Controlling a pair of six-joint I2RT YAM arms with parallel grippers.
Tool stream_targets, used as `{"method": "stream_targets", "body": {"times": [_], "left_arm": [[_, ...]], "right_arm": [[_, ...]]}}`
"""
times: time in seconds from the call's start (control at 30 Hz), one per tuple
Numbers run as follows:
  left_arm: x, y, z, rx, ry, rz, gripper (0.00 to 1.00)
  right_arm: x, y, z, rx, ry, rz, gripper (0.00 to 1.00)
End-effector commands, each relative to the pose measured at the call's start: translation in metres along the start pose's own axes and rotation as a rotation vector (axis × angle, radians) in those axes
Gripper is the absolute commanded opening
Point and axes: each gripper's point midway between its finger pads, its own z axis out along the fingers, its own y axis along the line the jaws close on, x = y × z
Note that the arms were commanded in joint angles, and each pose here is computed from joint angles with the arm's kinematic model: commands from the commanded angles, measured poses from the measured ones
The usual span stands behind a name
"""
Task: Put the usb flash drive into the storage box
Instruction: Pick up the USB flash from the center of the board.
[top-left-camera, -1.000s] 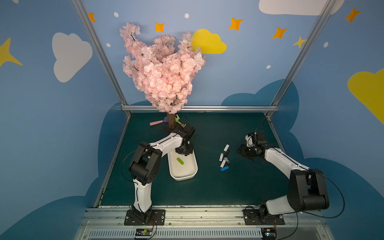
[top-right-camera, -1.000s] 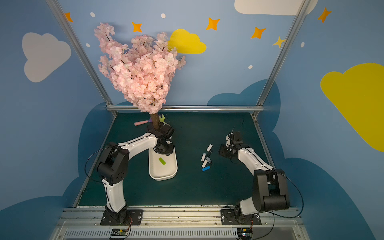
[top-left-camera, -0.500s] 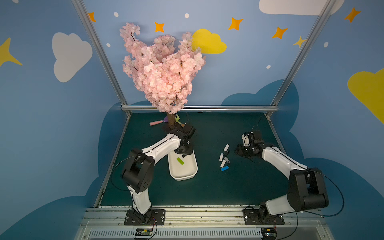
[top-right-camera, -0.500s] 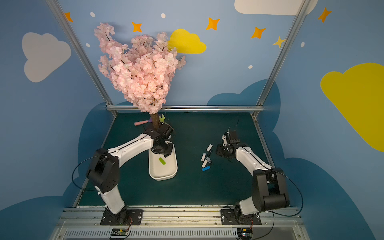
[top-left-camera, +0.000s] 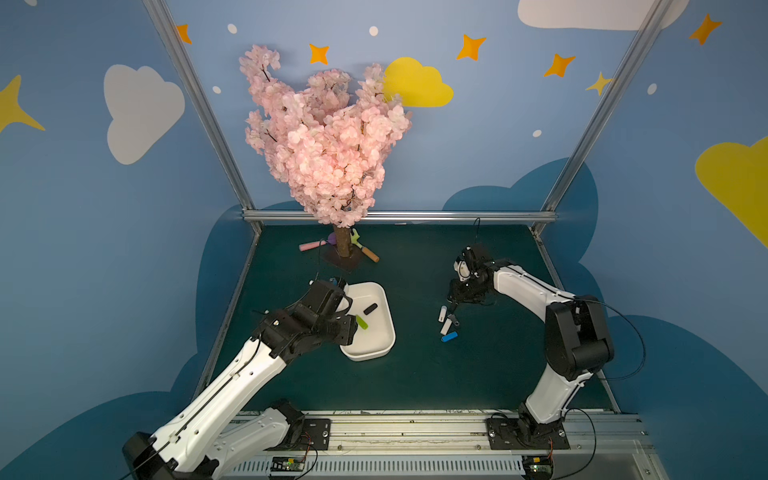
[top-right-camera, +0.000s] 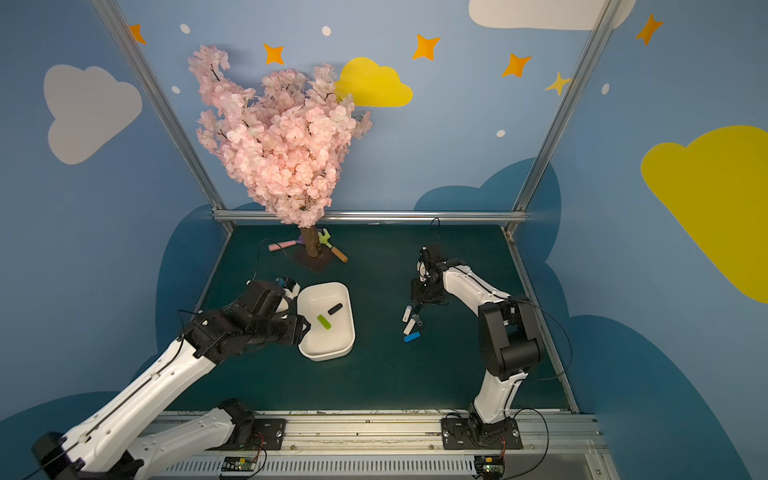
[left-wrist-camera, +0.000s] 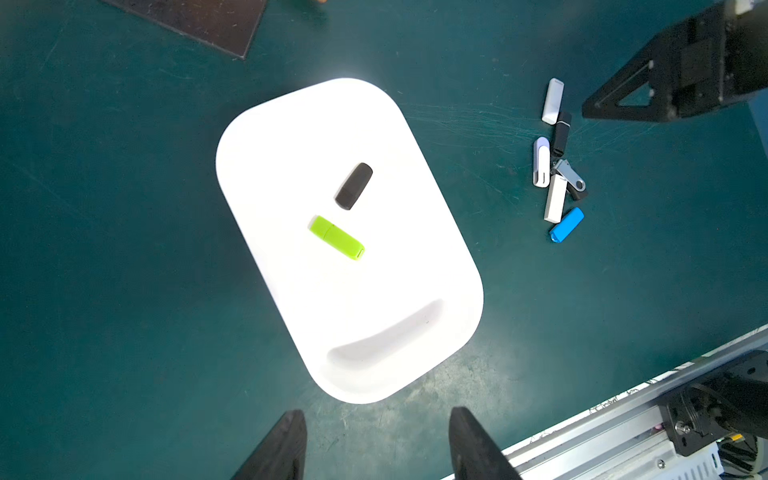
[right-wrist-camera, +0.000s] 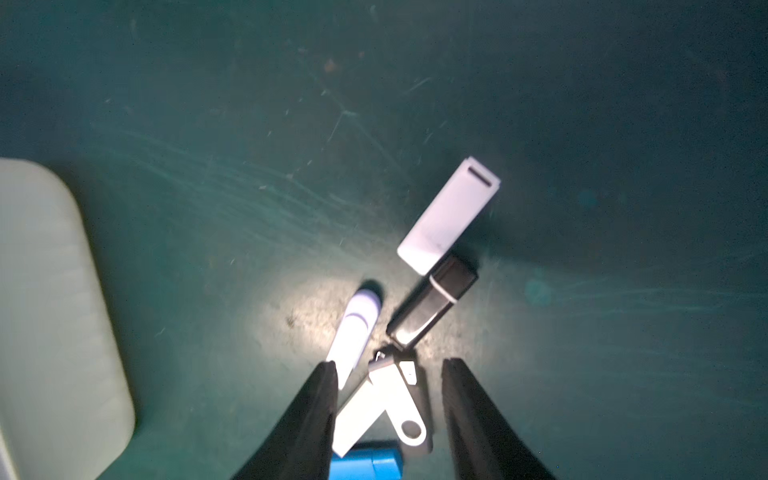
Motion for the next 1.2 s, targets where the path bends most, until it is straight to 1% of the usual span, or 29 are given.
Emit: {"method": "stream_targets", "body": {"times": [0.0, 0.03, 0.1, 0.2, 0.3, 0.5, 0.73, 0.87, 1.03, 1.07, 1.17], "left_arm": [[0.010, 0.000, -0.004, 0.030, -0.022, 0.010, 0.60], [0.009, -0.003, -0.005, 0.044, -0.019, 0.019, 0.60], [0.010, 0.000, -0.001, 0.027, -0.008, 0.016, 0.59], [0.014, 0.000, 0.007, 0.014, 0.036, 0.019, 0.58], [0.015, 0.001, 0.010, 0.001, 0.053, 0.017, 0.57], [0.014, 0.001, 0.006, 0.008, 0.030, 0.016, 0.58], [0.015, 0.002, 0.009, -0.001, 0.044, 0.017, 0.58], [0.015, 0.002, 0.010, -0.005, 0.049, 0.018, 0.58], [0.015, 0.003, 0.011, -0.009, 0.051, 0.017, 0.58], [0.015, 0.003, 0.011, -0.010, 0.052, 0.016, 0.58], [0.015, 0.003, 0.011, -0.011, 0.050, 0.016, 0.58]], "right_arm": [[-0.003, -0.013, 0.009, 0.085, 0.055, 0.080, 0.46], [-0.006, -0.015, 0.013, 0.100, 0.065, 0.101, 0.46], [-0.011, -0.015, 0.023, 0.108, 0.078, 0.131, 0.46], [-0.016, -0.024, 0.031, 0.159, 0.106, 0.176, 0.47], [-0.021, -0.024, 0.036, 0.153, 0.104, 0.187, 0.48], [-0.020, -0.026, 0.044, 0.164, 0.122, 0.196, 0.49], [-0.020, -0.026, 0.058, 0.182, 0.155, 0.180, 0.47], [-0.019, -0.024, 0.064, 0.185, 0.164, 0.176, 0.42], [-0.016, -0.021, 0.071, 0.223, 0.185, 0.133, 0.34], [-0.015, -0.020, 0.073, 0.226, 0.187, 0.126, 0.31], [-0.016, -0.015, 0.076, 0.222, 0.189, 0.112, 0.27]]}}
